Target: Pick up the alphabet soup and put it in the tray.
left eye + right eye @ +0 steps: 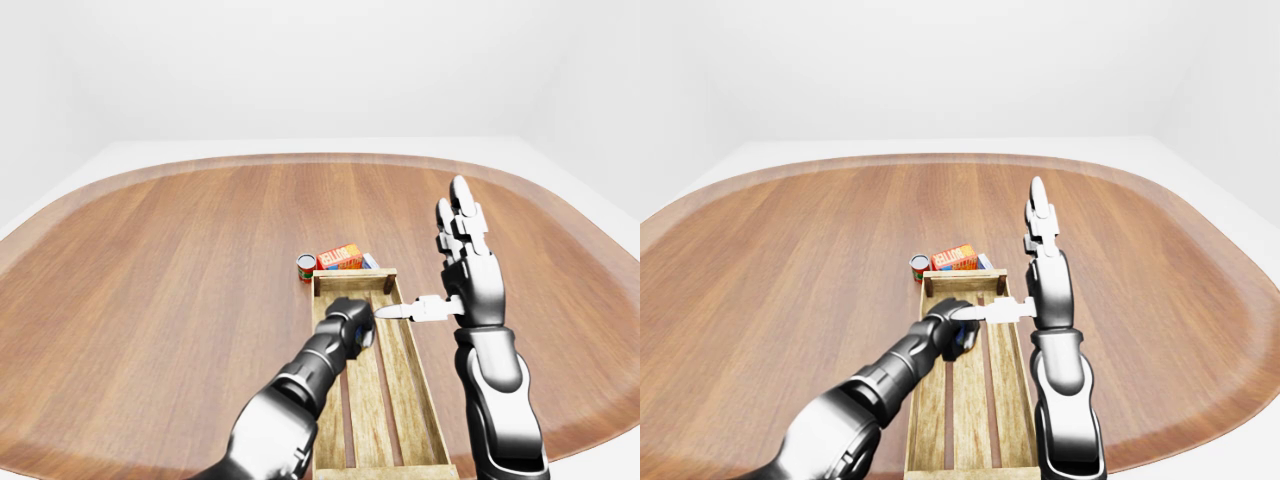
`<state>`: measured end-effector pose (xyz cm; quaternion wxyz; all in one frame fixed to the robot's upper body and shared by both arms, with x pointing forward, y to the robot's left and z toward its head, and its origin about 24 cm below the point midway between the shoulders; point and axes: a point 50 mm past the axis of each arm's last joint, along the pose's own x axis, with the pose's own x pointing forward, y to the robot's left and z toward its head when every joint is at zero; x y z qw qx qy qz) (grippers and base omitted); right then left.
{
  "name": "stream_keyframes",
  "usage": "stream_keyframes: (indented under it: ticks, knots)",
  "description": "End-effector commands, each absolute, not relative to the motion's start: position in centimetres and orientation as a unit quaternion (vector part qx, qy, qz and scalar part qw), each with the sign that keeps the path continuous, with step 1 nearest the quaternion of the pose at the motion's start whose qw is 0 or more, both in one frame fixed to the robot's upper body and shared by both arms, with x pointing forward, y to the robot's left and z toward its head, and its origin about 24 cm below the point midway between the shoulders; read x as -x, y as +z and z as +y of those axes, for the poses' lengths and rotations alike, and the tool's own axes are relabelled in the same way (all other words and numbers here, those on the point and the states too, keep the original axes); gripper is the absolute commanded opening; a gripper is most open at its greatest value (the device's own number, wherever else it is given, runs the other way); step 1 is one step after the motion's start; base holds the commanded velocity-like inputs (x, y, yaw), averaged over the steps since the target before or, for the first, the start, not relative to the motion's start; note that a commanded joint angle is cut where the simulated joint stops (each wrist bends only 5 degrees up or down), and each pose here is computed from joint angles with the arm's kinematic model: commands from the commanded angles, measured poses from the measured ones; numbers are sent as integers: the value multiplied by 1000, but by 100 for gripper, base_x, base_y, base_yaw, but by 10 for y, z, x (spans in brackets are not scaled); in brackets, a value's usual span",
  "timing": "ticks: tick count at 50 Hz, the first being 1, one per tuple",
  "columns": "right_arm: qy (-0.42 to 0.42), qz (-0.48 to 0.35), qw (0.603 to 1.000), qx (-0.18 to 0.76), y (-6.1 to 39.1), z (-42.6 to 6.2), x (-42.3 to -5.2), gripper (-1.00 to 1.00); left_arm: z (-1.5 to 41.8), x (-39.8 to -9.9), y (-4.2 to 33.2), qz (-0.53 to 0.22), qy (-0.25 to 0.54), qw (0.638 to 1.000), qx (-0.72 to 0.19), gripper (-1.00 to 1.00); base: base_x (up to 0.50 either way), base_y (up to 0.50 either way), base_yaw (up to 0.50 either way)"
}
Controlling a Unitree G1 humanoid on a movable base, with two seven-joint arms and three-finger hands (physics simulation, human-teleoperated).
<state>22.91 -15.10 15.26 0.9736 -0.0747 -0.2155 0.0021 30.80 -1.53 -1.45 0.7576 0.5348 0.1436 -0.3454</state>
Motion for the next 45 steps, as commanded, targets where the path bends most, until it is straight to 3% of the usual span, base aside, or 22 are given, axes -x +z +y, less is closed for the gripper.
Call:
stream_keyframes:
  ticks: [1, 45]
  knots:
    - [3, -214, 974, 74, 152, -150, -230, 100, -20, -305, -15, 141, -346, 764, -526, -100, 0, 0, 0]
    - [4, -212, 974, 73, 151, -149, -231, 100, -19, -299, -23, 150, -350, 758, -529, -100, 0, 0, 0]
